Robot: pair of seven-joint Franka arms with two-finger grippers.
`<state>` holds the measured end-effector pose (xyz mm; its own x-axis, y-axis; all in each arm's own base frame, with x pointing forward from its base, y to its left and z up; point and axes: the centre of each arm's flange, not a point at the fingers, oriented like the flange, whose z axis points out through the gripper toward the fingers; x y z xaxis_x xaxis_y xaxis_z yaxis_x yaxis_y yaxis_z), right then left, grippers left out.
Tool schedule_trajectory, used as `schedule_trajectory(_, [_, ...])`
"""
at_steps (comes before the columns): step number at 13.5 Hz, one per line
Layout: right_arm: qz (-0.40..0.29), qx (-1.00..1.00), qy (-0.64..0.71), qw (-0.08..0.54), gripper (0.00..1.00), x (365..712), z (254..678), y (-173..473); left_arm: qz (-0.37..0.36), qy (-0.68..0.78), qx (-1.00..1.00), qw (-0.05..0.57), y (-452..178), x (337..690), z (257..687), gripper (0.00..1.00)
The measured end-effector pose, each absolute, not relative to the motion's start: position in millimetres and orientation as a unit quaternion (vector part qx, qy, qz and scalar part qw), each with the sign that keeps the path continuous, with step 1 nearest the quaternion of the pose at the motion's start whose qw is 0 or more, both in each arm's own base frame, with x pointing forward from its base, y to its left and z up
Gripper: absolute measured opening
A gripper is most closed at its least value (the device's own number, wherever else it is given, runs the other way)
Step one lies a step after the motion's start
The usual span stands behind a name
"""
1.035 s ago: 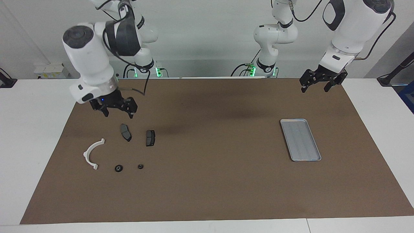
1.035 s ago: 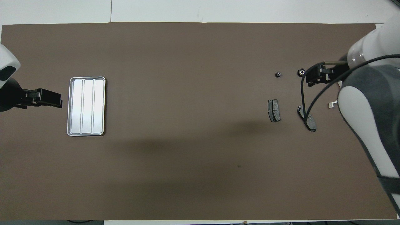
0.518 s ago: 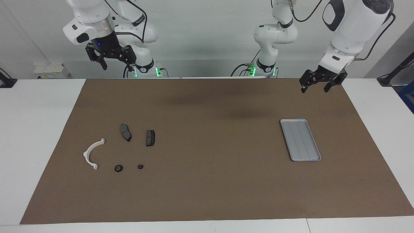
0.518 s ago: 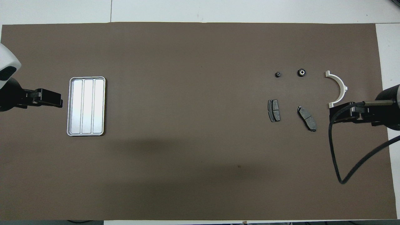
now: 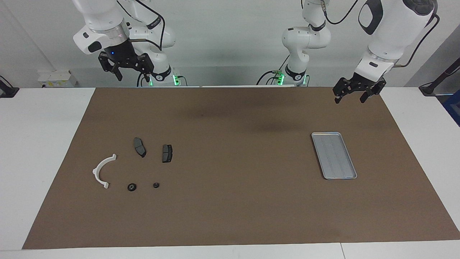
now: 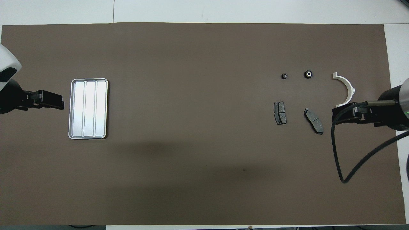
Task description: Place bearing gear from tray to pile
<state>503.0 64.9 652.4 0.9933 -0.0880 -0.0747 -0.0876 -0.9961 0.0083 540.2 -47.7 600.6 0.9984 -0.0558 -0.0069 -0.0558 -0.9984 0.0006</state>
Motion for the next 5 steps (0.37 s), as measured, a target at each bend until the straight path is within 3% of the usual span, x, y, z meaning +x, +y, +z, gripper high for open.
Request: schedule_trajectory(5, [-0.037, 0.998, -0.044, 0.002, 1.00, 503.1, 652.5, 64.9, -0.002, -0.029, 1.000, 0.000, -49.0, 540.4, 600.6, 1.00])
